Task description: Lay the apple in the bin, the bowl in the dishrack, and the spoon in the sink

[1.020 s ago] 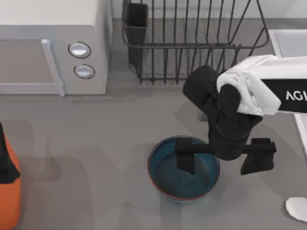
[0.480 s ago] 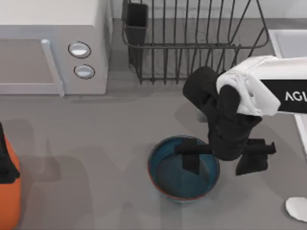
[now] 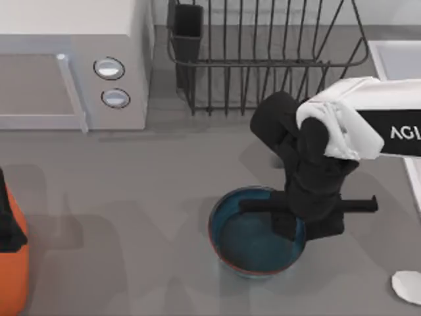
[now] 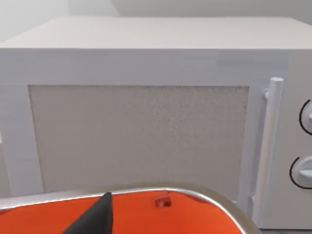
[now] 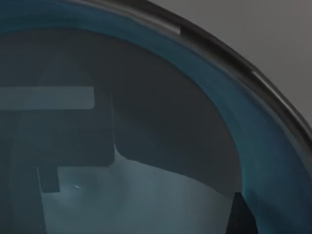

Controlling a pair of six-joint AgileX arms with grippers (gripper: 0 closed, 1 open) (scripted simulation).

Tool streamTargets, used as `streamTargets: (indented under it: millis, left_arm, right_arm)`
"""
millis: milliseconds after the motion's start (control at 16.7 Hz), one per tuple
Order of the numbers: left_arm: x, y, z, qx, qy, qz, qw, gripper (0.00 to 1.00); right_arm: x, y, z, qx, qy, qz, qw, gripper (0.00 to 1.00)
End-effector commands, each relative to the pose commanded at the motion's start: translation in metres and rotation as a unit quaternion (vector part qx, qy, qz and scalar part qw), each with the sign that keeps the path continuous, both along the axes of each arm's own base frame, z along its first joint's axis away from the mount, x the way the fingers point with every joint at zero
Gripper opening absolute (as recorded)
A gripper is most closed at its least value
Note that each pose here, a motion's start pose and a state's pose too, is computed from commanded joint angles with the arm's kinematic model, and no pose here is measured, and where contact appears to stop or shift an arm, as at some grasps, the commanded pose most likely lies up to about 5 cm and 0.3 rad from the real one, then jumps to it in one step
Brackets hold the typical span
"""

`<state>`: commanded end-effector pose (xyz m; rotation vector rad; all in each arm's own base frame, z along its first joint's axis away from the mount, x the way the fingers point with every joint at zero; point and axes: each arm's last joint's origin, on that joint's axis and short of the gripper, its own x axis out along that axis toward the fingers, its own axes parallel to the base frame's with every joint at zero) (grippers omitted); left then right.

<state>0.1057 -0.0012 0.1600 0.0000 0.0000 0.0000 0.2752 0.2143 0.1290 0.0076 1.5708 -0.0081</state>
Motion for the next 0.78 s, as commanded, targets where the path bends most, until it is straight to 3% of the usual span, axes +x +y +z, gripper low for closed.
streamTargets:
  millis: [600, 780]
  left_arm:
    - [0.0, 0.0, 0.0, 0.0, 0.0, 0.0, 1.0, 1.0]
    - [0.0, 0.0, 0.0, 0.0, 0.0, 0.0, 1.0, 1.0]
  right_arm:
    - [0.0, 0.0, 0.002, 0.001, -0.001, 0.0, 1.0, 0.0]
    - [0.004, 0.003, 0.021, 0.003, -0.003, -0.001, 1.0, 0.0]
